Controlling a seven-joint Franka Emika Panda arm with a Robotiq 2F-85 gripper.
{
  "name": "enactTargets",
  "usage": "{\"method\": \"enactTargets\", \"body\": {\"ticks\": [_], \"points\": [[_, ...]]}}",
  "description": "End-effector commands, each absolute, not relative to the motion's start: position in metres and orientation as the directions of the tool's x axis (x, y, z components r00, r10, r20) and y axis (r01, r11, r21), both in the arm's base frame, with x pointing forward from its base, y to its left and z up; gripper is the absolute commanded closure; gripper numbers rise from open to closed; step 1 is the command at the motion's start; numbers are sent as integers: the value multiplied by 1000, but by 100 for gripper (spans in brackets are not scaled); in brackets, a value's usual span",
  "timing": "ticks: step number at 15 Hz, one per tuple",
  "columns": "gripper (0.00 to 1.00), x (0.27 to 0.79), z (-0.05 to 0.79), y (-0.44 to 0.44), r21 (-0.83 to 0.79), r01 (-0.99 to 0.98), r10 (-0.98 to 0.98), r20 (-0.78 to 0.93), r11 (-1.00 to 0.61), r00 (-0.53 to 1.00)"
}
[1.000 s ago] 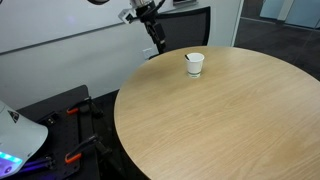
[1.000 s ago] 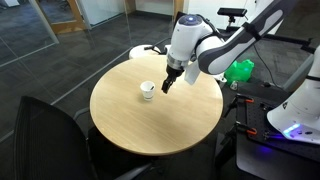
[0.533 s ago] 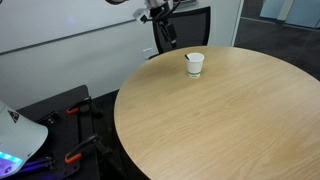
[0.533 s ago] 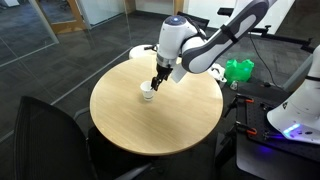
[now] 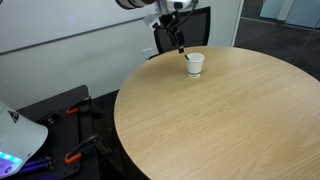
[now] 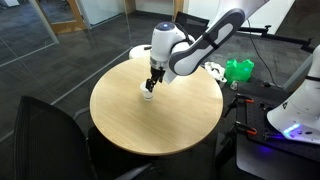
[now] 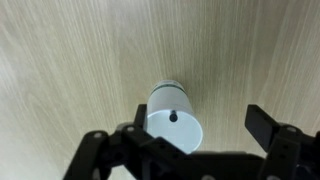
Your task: Put the pen from the cup on the table
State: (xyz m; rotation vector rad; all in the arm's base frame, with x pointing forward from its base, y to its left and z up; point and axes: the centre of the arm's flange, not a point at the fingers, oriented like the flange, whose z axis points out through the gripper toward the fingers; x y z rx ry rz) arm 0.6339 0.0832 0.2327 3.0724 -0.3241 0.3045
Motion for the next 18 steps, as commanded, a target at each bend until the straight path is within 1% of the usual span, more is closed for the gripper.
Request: {"method": "enactTargets", "body": {"ticks": [1,6,7,8,10,11,12,16,18], "points": [[0,654,226,73,-5,-202,-199,186,-979,962],[0,664,215,63,-13,-208,-207,175,-978,963],[3,666,213,61,-13,-209,-208,173,-978,963],[10,667,211,59,-13,-208,-207,170,-978,964],[16,669,208,57,-14,-213,-212,167,-977,963],[22,670,207,56,-13,-216,-215,165,-976,963],[20,670,205,55,-14,-217,-217,164,-976,962],[31,672,200,53,-15,-224,-223,160,-975,962],[39,673,198,52,-15,-225,-224,159,-974,961]]}}
